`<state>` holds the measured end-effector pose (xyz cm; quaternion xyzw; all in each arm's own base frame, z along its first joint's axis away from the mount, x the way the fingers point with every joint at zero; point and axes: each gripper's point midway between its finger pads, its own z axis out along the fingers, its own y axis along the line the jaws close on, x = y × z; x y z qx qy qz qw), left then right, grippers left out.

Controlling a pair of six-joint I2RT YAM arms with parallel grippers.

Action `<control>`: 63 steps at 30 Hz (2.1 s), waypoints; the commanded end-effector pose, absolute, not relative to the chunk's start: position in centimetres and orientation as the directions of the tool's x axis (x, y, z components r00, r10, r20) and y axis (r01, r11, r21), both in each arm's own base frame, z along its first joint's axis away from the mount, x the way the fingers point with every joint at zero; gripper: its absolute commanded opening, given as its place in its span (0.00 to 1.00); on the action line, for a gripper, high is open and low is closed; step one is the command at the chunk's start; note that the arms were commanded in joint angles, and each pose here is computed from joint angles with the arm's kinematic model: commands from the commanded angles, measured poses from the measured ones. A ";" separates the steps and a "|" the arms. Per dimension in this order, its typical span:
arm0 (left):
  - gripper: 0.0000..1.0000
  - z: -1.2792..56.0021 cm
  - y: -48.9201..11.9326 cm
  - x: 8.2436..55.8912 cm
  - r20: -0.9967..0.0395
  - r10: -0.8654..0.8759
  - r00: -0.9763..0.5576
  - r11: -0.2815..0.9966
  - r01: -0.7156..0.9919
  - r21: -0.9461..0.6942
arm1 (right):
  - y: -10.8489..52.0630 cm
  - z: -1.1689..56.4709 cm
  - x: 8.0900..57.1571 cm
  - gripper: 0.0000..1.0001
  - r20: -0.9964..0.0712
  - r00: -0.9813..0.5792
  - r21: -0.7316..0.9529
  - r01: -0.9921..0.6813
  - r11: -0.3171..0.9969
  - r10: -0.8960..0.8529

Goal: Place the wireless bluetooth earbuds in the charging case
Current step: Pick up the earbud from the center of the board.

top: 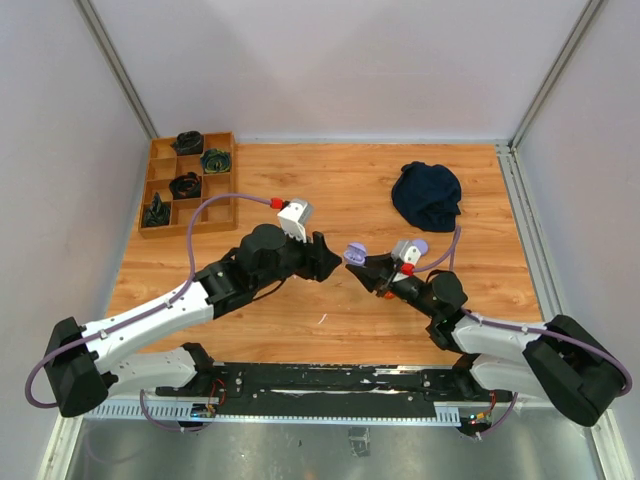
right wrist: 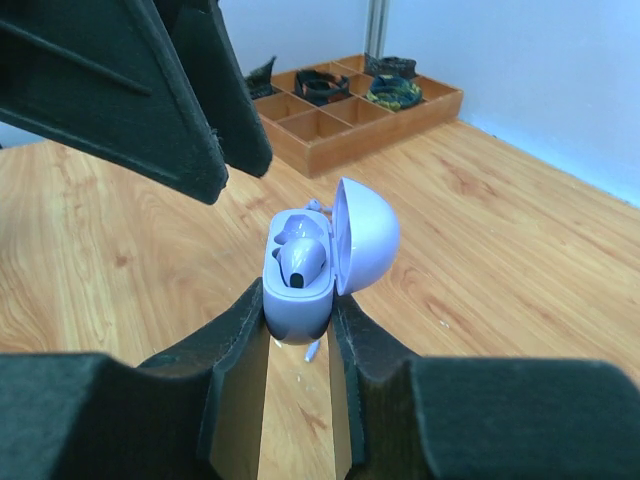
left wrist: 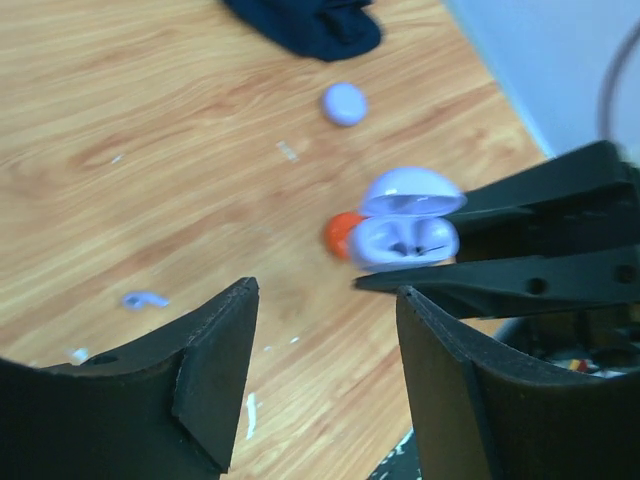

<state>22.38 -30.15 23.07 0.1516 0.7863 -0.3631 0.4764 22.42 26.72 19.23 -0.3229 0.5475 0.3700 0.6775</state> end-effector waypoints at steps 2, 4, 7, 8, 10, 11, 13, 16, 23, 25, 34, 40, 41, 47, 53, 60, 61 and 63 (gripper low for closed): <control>0.63 19.6 -26.6 24.1 -0.845 -0.060 -0.531 0.860 0.402 -0.313 | 25.3 17.9 22.8 0.05 -0.986 0.155 -0.088 -0.810 0.580 0.066; 0.63 18.3 -25.8 24.6 -0.836 -0.053 -0.547 0.892 0.351 -0.286 | 25.0 17.3 22.9 0.06 -0.989 0.143 -0.093 -0.803 0.588 0.039; 0.63 16.6 -24.9 25.3 -0.818 -0.053 -0.573 0.930 0.270 -0.250 | 24.6 16.7 23.0 0.06 -0.990 0.140 -0.105 -0.793 0.600 0.012; 0.63 16.0 -24.7 25.6 -0.809 -0.056 -0.585 0.938 0.247 -0.243 | 24.4 16.6 23.0 0.06 -0.990 0.142 -0.107 -0.789 0.605 0.009; 0.63 14.6 -24.6 26.1 -0.788 -0.057 -0.613 0.950 0.210 -0.232 | 24.2 16.3 23.0 0.06 -0.990 0.143 -0.113 -0.784 0.610 -0.001; 0.62 14.0 -24.4 26.4 -0.777 -0.066 -0.626 0.954 0.189 -0.233 | 24.1 16.1 23.0 0.06 -0.990 0.144 -0.118 -0.780 0.614 -0.007; 0.62 12.8 -24.3 26.9 -0.750 -0.097 -0.655 0.959 0.140 -0.247 | 23.7 15.6 23.1 0.05 -0.990 0.143 -0.124 -0.772 0.623 -0.021; 0.61 11.3 -24.3 27.6 -0.715 -0.118 -0.689 0.966 0.086 -0.242 | 23.2 15.2 23.0 0.05 -0.989 0.144 -0.128 -0.758 0.639 -0.027; 0.61 7.5 -25.4 28.5 -0.654 -0.054 -0.755 0.985 0.066 -0.157 | 22.9 14.6 23.1 0.05 -0.990 0.139 -0.125 -0.750 0.650 -0.030; 0.61 6.4 -25.3 28.7 -0.639 -0.037 -0.768 0.991 0.052 -0.120 | 22.8 14.6 23.1 0.05 -0.989 0.144 -0.124 -0.747 0.653 -0.023; 0.61 3.5 -25.5 29.5 -0.606 0.032 -0.795 0.999 0.050 -0.014 | 22.5 14.7 23.1 0.05 -0.988 0.150 -0.130 -0.736 0.664 -0.028; 0.61 2.4 -25.3 29.6 -0.603 0.058 -0.796 0.998 0.049 0.032 | 22.5 14.8 23.1 0.05 -0.988 0.152 -0.131 -0.736 0.665 -0.026; 0.60 2.1 -25.1 29.6 -0.600 0.064 -0.797 0.998 0.048 0.043 | 22.4 14.8 23.1 0.05 -0.988 0.151 -0.131 -0.736 0.664 -0.027; 0.56 1.6 -24.1 28.7 -0.580 0.076 -0.811 0.997 0.045 0.067 | 22.5 14.8 23.1 0.05 -0.988 0.152 -0.131 -0.736 0.664 -0.026; 0.55 2.1 -23.0 27.8 -0.568 0.085 -0.819 0.996 0.048 0.081 | 22.5 14.7 23.0 0.05 -0.988 0.151 -0.132 -0.738 0.661 -0.029; 0.53 2.3 -22.0 27.2 -0.564 0.091 -0.821 0.994 0.042 0.099 | 22.6 14.7 23.1 0.05 -0.988 0.150 -0.133 -0.740 0.660 -0.032; 0.53 2.4 -22.1 27.2 -0.564 0.092 -0.821 0.994 0.045 0.097 | 22.6 14.6 23.1 0.05 -0.988 0.148 -0.132 -0.741 0.658 -0.032; 0.52 2.8 -22.7 27.4 -0.567 0.092 -0.819 0.995 0.057 0.080 | 22.6 14.6 23.1 0.05 -0.988 0.149 -0.133 -0.741 0.658 -0.032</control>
